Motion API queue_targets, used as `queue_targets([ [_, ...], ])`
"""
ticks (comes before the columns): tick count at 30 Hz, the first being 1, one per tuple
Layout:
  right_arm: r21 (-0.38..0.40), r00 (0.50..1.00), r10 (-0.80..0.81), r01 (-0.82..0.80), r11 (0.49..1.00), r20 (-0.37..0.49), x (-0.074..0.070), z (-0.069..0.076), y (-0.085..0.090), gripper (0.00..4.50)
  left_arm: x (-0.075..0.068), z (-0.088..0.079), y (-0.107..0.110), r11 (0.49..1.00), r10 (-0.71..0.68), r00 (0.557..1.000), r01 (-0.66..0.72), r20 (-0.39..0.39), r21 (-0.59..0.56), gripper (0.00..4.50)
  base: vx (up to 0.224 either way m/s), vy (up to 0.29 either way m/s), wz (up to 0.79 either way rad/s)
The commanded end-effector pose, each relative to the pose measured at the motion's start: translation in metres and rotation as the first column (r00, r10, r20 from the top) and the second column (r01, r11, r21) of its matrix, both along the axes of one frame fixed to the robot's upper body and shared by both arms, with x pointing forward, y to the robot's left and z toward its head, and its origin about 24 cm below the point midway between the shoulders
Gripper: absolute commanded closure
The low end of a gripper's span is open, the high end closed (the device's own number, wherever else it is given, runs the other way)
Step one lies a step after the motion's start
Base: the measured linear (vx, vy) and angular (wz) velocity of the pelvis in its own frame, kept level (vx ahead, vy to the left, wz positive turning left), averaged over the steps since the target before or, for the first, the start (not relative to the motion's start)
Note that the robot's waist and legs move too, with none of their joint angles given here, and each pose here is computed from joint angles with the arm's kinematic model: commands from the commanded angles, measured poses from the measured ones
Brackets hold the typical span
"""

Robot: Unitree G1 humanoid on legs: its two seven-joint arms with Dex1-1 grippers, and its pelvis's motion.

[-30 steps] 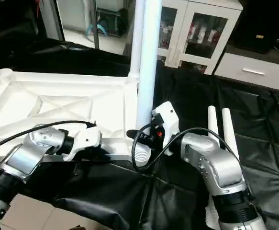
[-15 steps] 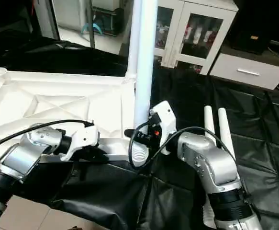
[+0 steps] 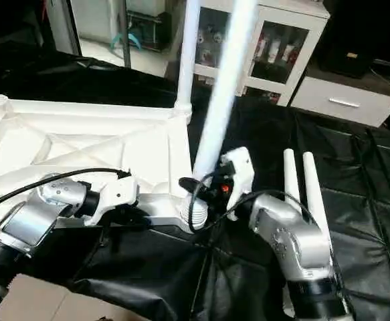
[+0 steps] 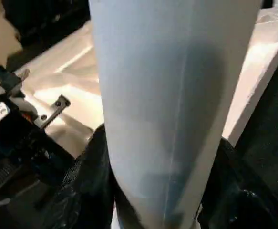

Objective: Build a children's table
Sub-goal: Insert table leg to table base

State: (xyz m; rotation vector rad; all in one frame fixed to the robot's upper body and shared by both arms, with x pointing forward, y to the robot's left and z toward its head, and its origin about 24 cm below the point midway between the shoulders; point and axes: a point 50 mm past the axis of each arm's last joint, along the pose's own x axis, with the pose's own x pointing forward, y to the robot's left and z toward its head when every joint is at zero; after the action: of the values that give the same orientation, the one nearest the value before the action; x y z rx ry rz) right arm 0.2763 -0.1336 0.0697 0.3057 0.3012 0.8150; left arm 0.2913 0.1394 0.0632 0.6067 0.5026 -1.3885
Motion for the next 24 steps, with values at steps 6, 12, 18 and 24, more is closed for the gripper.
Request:
queue_targets([
  [6, 0.000, 0.997, -0.077, 0.077, 0.997, -0.029, -0.013, -0.026, -0.012, 2.64, -0.003, -0.004, -0.005, 0.999, 0.002, 1.000, -0.002, -0.021, -0.041, 4.50, 0.000, 0.000, 0.00],
  [12, -0.008, 0.997, -0.079, 0.079, 0.997, 0.026, -0.024, -0.038, -0.008, 2.64, 0.000, -0.003, -0.004, 0.999, 0.014, 1.000, -0.014, -0.005, -0.041, 4.50, 0.000, 0.000, 0.00],
  [18, -0.013, 0.990, -0.103, 0.105, 0.994, 0.094, -0.024, -0.039, -0.008, 2.64, 0.002, -0.002, -0.003, 0.999, 0.023, 1.000, -0.022, 0.002, -0.039, 4.50, 0.000, 0.000, 0.00],
  [24, -0.080, 0.993, -0.030, 0.039, 0.996, 0.110, -0.032, -0.049, -0.005, 2.65, 0.002, -0.001, -0.002, 0.999, 0.029, 1.000, -0.029, 0.006, -0.036, 4.50, 0.000, 0.000, 0.00],
])
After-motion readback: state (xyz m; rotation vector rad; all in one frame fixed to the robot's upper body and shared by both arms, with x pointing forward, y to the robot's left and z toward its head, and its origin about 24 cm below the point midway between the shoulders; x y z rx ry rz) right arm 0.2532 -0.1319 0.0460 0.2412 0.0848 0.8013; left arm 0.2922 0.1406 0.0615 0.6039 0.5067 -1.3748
